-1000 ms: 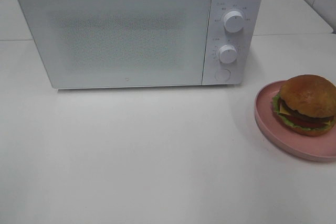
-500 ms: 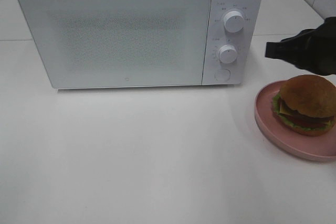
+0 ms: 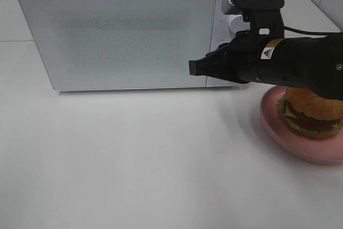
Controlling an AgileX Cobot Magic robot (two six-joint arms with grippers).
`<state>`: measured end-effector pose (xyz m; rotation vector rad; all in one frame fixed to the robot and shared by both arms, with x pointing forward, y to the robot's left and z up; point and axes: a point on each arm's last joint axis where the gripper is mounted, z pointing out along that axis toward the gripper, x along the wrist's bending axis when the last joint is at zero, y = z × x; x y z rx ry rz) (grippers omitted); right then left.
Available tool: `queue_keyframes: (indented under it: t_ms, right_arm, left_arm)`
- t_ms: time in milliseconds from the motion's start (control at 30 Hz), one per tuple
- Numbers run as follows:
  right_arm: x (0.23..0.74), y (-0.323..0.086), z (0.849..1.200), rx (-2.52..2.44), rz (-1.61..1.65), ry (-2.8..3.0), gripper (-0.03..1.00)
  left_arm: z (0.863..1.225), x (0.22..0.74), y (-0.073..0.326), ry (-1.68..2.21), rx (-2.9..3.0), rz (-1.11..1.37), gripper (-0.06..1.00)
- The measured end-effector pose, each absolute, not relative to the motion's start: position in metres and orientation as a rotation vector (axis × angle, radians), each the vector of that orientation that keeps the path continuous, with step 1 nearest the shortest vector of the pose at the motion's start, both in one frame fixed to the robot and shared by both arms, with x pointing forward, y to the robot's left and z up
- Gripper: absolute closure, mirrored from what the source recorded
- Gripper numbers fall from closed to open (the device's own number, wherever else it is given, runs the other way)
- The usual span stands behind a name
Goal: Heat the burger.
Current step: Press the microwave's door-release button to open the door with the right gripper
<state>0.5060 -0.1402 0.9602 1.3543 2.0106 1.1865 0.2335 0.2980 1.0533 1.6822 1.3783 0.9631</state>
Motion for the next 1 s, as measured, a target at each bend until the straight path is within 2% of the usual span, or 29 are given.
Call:
queue_keyframes:
  t_ms: [600,867,1000]
  right_arm:
    - [0.513,-0.137,0.946,1.445,1.210,1.973,0.97]
    - [0.518,-0.134,0.909,1.736,1.203,1.901,0.97]
    - [0.521,-0.133,0.902,1.854,1.252,1.815,0.97]
  left_arm:
    - [1.053,0.233,0.298,1.378,1.682,0.963,0.94]
    - [1.053,0.233,0.298,1.378,1.682,0.963,0.94]
    - [1.053,0.233,0.298,1.378,1.682,0.963,0.94]
